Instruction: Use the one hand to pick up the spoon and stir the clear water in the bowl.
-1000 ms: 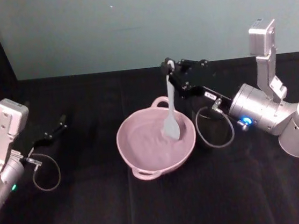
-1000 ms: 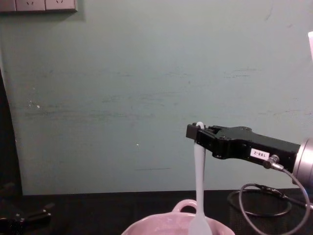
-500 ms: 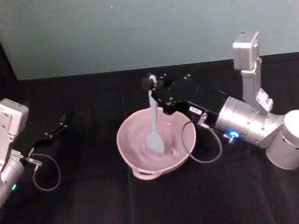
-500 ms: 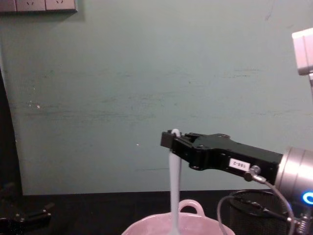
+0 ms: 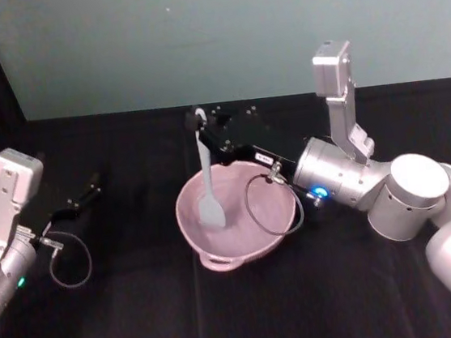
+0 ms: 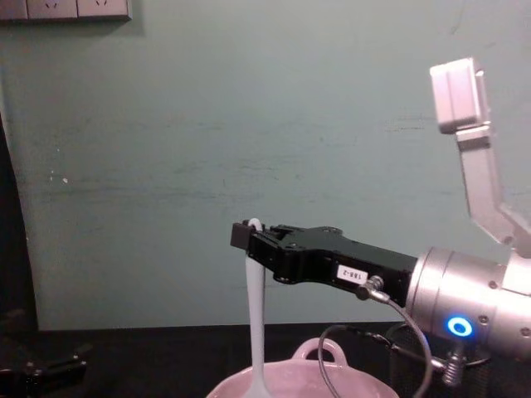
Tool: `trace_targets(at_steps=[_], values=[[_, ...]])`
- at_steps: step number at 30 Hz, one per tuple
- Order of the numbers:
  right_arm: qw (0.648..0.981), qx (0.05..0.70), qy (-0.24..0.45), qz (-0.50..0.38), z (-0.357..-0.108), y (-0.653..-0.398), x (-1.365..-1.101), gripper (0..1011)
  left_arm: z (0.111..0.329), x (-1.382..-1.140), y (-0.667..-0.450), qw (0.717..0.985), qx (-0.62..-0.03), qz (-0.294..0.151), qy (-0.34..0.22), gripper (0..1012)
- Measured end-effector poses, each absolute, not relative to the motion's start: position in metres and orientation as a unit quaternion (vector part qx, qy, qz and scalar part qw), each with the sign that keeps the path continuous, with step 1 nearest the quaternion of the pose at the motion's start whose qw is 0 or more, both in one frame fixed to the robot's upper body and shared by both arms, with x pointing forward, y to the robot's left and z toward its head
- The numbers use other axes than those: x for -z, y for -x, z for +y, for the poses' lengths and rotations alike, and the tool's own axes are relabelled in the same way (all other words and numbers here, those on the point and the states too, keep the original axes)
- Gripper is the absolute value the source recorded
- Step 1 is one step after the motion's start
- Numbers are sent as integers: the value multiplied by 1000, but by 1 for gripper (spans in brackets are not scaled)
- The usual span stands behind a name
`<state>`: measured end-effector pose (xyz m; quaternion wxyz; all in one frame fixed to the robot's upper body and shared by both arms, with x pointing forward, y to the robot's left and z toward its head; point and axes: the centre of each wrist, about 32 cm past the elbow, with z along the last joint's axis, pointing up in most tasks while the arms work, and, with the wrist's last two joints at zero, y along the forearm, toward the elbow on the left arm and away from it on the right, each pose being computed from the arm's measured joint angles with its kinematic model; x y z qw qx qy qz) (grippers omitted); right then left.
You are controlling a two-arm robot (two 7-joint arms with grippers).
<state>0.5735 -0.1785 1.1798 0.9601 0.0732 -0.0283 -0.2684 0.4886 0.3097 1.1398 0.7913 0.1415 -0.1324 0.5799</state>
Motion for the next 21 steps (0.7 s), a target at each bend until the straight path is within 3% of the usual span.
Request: trace_targets(at_steps=[9,21], values=[[956,283,-67,-27,-180,-598,-1177,105,310,-1140,-489,791,-580,-132,-141,1011],[942,326,-63,-40,-212,-605,-1182,105,310,-1140,-489,791,-580,-132,-142,1011]])
